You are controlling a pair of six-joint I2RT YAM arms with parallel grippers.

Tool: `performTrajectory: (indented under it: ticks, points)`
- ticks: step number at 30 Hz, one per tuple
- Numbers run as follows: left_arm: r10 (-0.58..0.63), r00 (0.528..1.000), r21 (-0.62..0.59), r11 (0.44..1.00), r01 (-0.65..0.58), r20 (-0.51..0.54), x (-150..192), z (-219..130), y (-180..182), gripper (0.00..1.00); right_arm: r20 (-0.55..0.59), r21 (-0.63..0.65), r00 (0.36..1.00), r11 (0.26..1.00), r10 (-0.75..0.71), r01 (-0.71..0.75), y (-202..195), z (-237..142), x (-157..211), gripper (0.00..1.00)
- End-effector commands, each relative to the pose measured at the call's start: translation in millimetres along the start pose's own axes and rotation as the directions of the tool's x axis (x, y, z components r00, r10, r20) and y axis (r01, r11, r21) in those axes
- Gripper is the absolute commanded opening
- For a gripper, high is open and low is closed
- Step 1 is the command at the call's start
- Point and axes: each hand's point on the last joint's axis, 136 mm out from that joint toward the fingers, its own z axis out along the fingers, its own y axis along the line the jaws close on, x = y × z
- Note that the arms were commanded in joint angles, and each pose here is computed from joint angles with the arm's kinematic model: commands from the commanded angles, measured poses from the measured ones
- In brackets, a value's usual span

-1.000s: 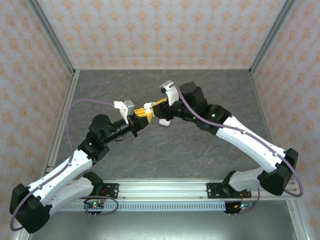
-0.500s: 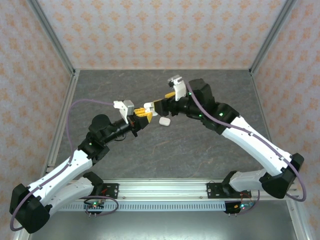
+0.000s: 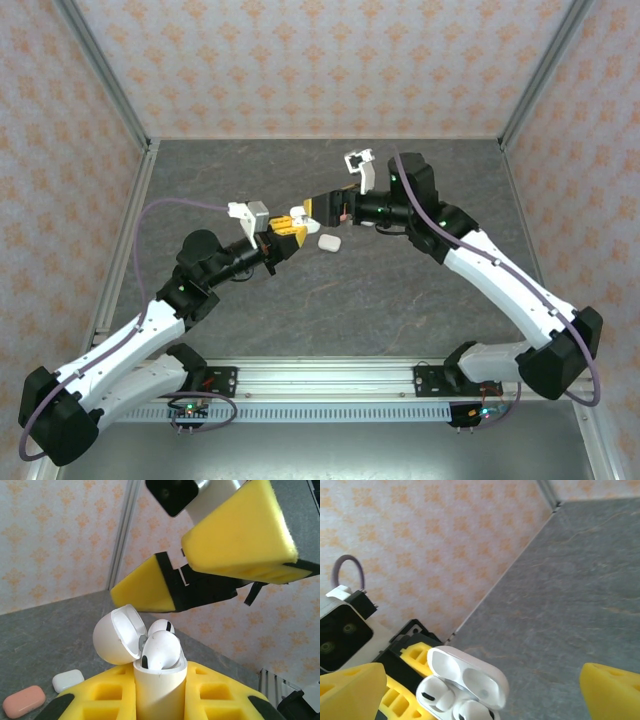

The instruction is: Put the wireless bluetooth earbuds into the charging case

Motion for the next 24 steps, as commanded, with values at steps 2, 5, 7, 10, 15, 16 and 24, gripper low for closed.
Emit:
performTrajectory:
  ticks: [2, 5, 7, 10, 15, 16, 24]
  points:
    - [0.019, 0.998, 0.048, 0.999, -0.022, 0.061, -21.7, 1.6, -13.1, 0.0, -0.035, -0.172, 0.999, 0.985, -0.014, 0.008, 30.4, 6.7, 0.1, 0.98]
    - [0.019, 0.998, 0.05, 0.999, -0.022, 0.055, -20.8, 2.8, -13.5, 0.0, -0.058, -0.205, 0.998, 0.979, -0.024, 0.012, 37.3, 10.8, 1.5, 0.96]
    - [0.021, 0.999, 0.051, 0.998, -0.024, 0.049, -19.5, 3.7, -13.7, 0.0, -0.066, -0.223, 0.997, 0.975, -0.035, 0.02, 41.8, 11.6, 1.6, 0.92]
    - [0.021, 0.999, 0.042, 0.999, -0.022, 0.036, -16.7, 5.1, -11.6, 0.0, -0.054, -0.239, 0.997, 0.97, -0.062, 0.047, 48.6, 7.3, -1.1, 0.86]
    - [0.023, 0.999, 0.034, 0.999, -0.024, 0.022, -12.9, 6.2, -9.6, 0.0, -0.017, -0.243, 0.994, 0.964, -0.112, 0.104, 57.0, -3.8, -4.1, 0.8]
    - [0.023, 1.0, 0.034, 0.999, -0.024, 0.02, -12.5, 6.7, -9.3, 0.0, -0.01, -0.24, 0.993, 0.964, -0.122, 0.116, 57.8, -6.3, -4.1, 0.8]
    - [0.02, 1.0, 0.031, 0.999, -0.021, 0.006, -9.3, 9.5, -7.7, 0.0, 0.005, -0.186, 0.988, 0.97, -0.155, 0.154, 52.8, -16.7, 1.7, 0.8]
